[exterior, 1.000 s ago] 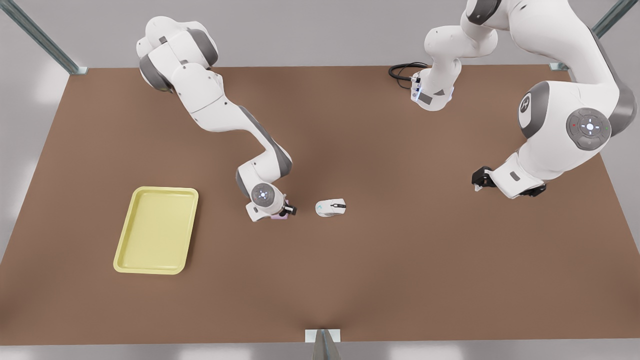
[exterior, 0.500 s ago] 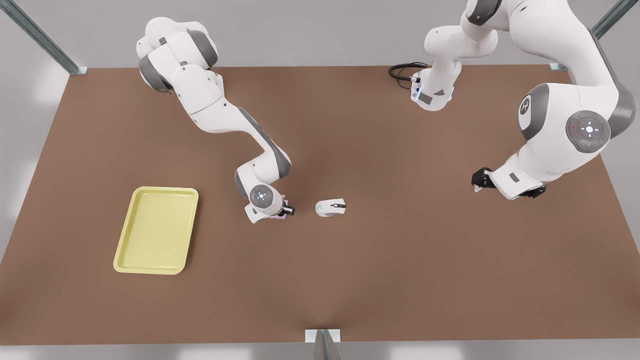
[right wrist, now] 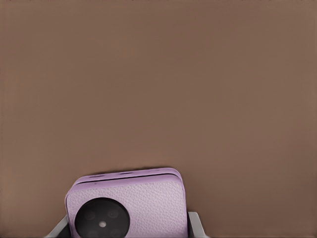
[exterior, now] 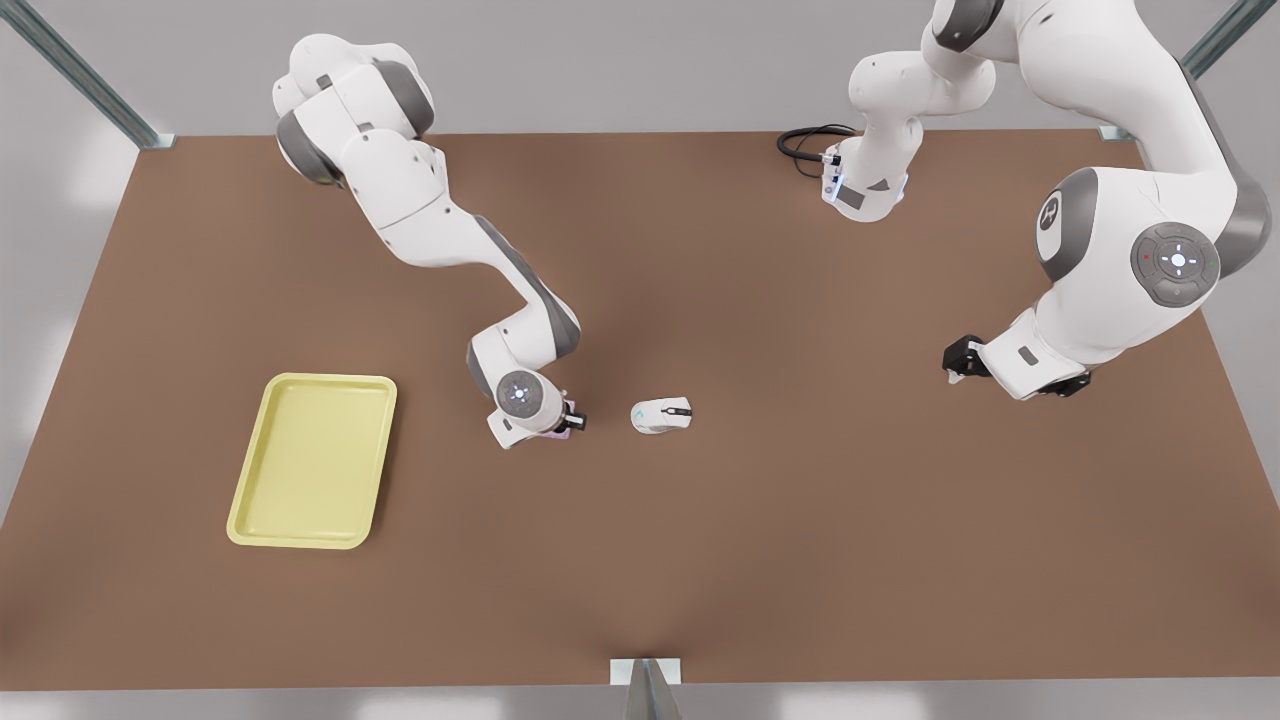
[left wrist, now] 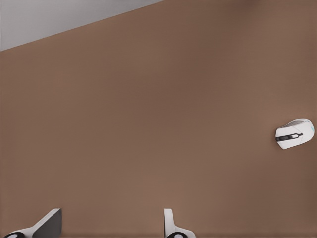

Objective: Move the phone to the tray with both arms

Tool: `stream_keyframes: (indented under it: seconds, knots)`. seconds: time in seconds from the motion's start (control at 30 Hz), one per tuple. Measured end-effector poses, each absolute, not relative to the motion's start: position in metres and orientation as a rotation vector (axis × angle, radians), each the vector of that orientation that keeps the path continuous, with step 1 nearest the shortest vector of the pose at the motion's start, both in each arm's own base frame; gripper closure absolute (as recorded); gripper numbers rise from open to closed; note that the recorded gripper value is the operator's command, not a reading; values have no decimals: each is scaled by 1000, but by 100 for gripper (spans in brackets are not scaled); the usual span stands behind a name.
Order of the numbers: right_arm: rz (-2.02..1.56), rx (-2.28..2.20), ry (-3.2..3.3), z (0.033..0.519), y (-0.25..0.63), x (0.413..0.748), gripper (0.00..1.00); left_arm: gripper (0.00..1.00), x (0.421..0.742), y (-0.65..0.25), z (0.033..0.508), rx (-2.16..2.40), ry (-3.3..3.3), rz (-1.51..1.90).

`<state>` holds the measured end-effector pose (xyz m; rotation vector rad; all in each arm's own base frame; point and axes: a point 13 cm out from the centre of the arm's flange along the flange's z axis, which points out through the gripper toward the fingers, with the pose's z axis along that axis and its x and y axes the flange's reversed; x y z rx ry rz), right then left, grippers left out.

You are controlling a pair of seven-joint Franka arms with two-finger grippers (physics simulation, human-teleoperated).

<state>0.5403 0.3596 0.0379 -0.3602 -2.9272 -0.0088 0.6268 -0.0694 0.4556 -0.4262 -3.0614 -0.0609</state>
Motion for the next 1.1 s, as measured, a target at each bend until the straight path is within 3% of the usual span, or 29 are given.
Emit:
stream_keyframes:
  seconds: [0.17,0.43,0.5,0.53,0.73,0.8,0.9,0.97,1.0,1.1]
  knots:
    - [0,-475,-2931,101,274,559,29,0,626,-71,459,-429,-3066,-59]
    - [205,-774,-2792,107,-55,544,29,0,627,-72,457,-431,-3064,-56]
    - [213,-750,-2778,92,-107,535,21,0,627,-71,456,-430,-3065,-56]
    - [213,-701,-2782,85,-116,533,0,0,628,-70,456,-428,-3064,-56]
    - [179,-376,-2864,89,-120,545,0,0,629,-64,454,-412,-3065,-60]
    - [158,-282,-2972,152,-116,590,0,0,630,-63,453,-410,-3064,-61]
    - [138,-145,-3187,330,-102,659,0,0,630,-62,453,-412,-3064,-67]
    - [112,-50,-3239,422,-84,653,0,0,630,-61,453,-413,-3064,-70]
    - [108,-14,-3224,442,-77,646,0,0,630,-61,453,-413,-3064,-72]
    - [75,38,-3123,453,-66,617,0,0,631,-56,453,-402,-3065,-76]
